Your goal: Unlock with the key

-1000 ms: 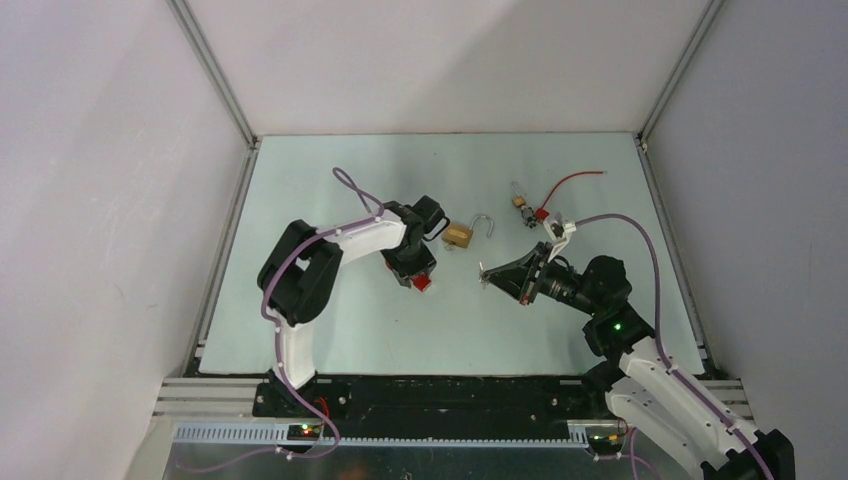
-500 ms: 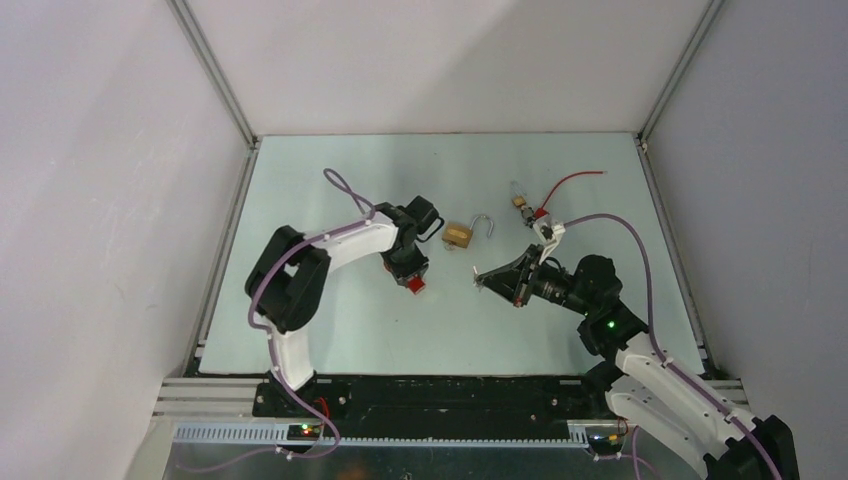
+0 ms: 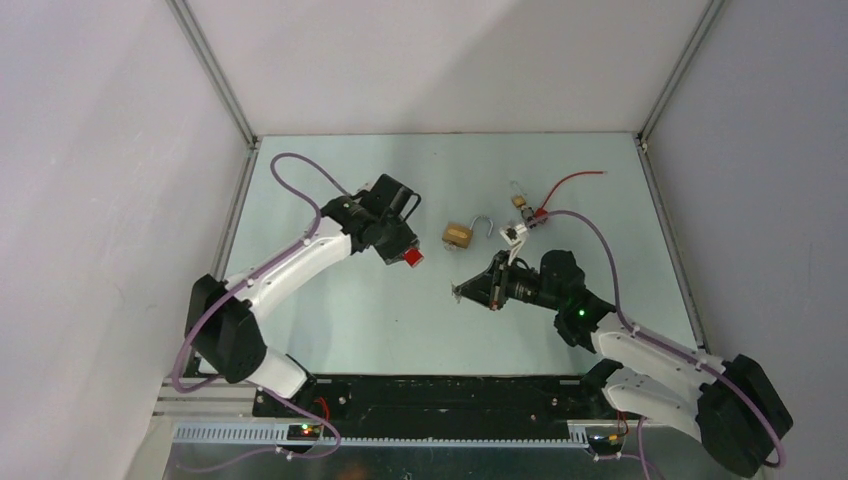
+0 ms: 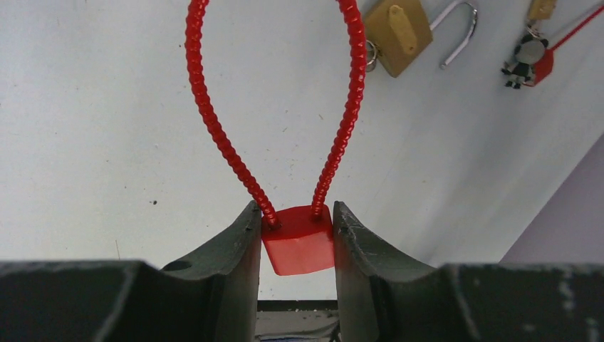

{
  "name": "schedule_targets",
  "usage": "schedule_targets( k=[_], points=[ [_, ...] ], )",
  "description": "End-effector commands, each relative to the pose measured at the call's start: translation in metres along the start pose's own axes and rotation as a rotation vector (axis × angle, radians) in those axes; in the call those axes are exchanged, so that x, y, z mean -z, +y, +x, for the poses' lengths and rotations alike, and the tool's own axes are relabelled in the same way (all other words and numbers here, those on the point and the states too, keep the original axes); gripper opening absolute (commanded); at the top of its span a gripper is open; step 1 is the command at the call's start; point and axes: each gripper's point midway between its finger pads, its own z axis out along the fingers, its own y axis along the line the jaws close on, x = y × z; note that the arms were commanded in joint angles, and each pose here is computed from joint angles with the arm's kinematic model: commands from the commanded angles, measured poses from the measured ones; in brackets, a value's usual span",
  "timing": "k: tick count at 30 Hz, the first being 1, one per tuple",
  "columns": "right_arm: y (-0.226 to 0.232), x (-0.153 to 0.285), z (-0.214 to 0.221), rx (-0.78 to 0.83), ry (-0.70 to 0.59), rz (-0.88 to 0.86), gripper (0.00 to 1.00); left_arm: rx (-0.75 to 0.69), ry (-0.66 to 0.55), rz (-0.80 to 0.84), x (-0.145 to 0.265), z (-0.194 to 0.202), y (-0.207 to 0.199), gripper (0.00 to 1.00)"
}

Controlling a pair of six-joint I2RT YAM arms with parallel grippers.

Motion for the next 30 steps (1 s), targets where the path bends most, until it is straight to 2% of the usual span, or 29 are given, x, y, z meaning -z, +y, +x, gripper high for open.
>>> schedule_targets(
  k=[1,13,30],
  points=[
    [0.015,-0.018,-0.027,-0.003,-0.05,-0.034,0.0,-0.034,-0.032,0.11,0.032,-0.013,-0.019,0.0],
    [0.013,-0.052,-0.024,-0.098,0.021,-0.052,0.0,-0.084,0.022,0.18,0.051,-0.002,-0.025,0.0],
    [0.024,-0.068,-0.01,-0.2,0.086,-0.153,0.0,-0.193,0.074,0.125,0.057,0.008,-0.009,0.0]
  ],
)
